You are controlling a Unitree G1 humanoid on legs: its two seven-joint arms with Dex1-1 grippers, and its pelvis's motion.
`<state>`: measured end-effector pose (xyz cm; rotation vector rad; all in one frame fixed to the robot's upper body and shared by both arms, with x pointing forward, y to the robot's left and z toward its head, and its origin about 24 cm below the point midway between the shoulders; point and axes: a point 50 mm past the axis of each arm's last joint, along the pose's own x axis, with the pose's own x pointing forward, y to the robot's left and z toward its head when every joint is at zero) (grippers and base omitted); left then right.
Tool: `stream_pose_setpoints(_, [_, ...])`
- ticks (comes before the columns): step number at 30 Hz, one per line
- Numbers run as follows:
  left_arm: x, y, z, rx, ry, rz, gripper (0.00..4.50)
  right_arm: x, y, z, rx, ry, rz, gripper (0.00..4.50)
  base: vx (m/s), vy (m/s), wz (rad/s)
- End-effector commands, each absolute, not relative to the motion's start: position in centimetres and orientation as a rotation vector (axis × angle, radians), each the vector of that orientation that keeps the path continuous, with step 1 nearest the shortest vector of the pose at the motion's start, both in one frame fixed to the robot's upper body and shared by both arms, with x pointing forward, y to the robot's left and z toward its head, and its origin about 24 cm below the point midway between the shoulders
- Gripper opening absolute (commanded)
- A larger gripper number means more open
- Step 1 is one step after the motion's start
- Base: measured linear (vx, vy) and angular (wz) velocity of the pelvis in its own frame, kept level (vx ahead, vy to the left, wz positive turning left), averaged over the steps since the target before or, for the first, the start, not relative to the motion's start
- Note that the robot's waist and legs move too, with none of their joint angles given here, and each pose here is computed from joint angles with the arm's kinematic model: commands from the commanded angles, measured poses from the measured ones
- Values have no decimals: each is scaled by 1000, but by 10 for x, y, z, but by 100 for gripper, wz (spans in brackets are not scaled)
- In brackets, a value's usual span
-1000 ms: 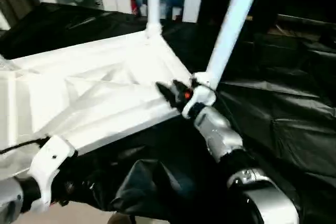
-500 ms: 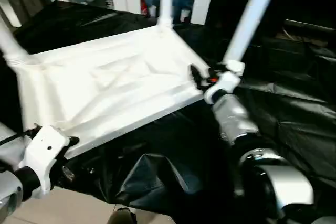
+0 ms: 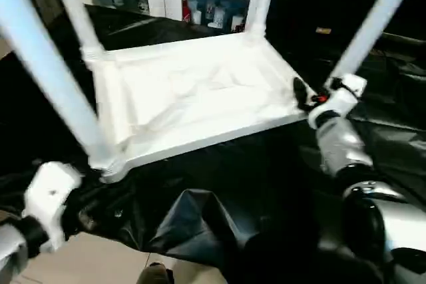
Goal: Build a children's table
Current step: Rotate table base
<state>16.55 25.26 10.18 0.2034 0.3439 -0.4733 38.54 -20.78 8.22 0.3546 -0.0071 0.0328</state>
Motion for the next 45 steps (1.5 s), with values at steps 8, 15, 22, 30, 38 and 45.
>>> stream_pose_setpoints(8, [169,272,99,116,186,-282,447,378,-197,82,233,-22,319,372,0,0,0])
stream_pose_setpoints(15, [204,263,104,9,19,-236,447,356,-198,62,196,-25,416,372,0,0,0])
stream_pose_setpoints(22, [235,234,110,-100,-64,-381,447,345,-225,54,242,-79,101,372,0,0,0])
stream_pose_setpoints(30, [233,203,108,-199,1,-653,447,337,-222,25,128,117,30,372,0,0,0])
stream_pose_setpoints(38, [233,172,112,-213,48,-818,447,346,-195,16,79,245,130,372,0,0,0])
stream_pose_setpoints(45, [228,124,122,-266,44,-1073,447,356,-162,24,57,256,279,372,0,0,0])
